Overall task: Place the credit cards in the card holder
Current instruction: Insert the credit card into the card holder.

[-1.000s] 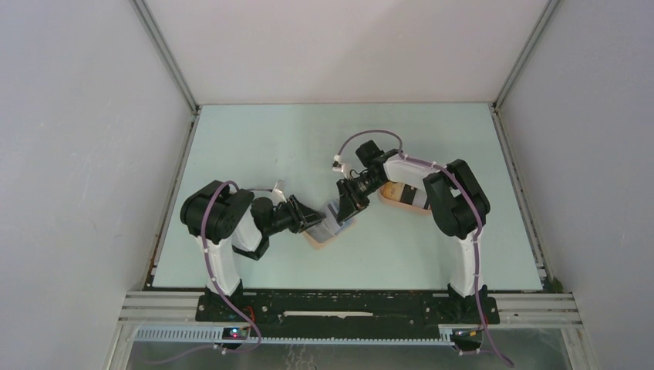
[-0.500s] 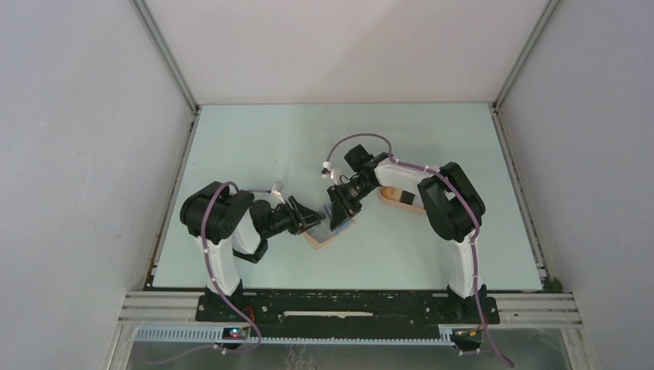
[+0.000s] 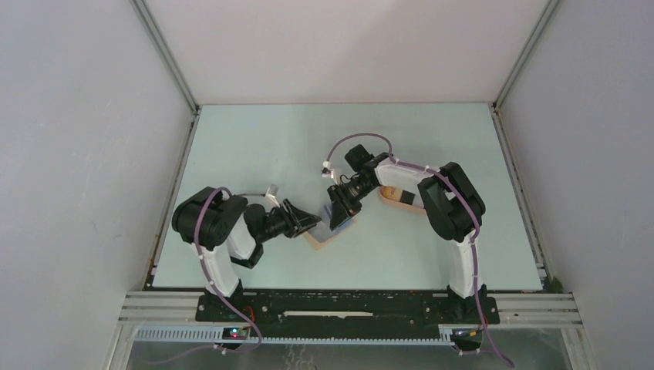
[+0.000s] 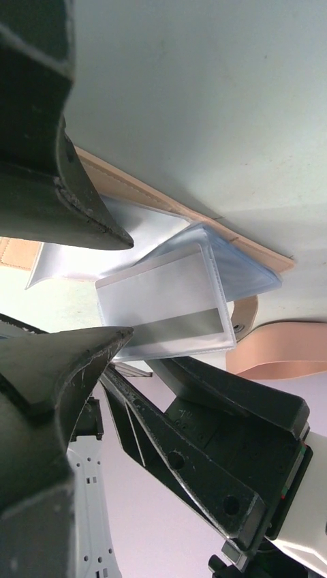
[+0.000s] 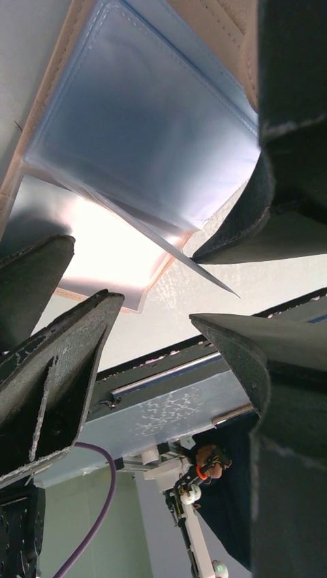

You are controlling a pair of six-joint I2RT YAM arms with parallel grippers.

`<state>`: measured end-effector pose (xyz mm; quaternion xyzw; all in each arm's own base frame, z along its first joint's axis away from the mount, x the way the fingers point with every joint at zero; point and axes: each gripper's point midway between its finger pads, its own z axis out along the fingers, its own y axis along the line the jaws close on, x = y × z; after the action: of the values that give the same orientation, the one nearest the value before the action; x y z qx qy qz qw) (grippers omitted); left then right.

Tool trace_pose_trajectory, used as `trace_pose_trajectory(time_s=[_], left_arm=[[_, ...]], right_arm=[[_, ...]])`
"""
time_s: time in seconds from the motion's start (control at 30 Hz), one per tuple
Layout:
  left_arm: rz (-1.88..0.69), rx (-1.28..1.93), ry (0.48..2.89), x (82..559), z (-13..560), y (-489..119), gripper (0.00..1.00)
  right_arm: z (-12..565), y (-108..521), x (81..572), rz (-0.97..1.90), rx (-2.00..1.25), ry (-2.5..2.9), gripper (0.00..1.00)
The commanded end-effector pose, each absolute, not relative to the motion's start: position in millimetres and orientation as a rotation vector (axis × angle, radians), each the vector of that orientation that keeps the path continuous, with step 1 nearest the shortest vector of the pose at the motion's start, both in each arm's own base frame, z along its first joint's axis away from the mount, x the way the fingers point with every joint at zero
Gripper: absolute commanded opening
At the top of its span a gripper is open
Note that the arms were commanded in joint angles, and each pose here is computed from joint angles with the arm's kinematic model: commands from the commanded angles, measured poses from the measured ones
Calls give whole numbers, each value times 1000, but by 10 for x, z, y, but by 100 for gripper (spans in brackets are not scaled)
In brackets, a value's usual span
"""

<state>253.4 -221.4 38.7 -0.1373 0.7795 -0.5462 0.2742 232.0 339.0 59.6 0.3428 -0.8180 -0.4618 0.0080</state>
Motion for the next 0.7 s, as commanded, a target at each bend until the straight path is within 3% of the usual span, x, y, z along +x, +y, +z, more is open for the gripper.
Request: trace_pose_trajectory(time_s=[0.0,0.37,0.67], left_arm=[[-1462,-335,2033,2549,521,-2174,49],[-1457,-337,2051,2493,477,-2159,32],[-1428,-361,2063,2397,429,-2087,33]], right_arm=[[811,3500,2353,-1503,1188,-2557,41],[821,3606,2265,-1419,1338,-2590,42],[789,3646,2193,-1408,1362,-2562,43]])
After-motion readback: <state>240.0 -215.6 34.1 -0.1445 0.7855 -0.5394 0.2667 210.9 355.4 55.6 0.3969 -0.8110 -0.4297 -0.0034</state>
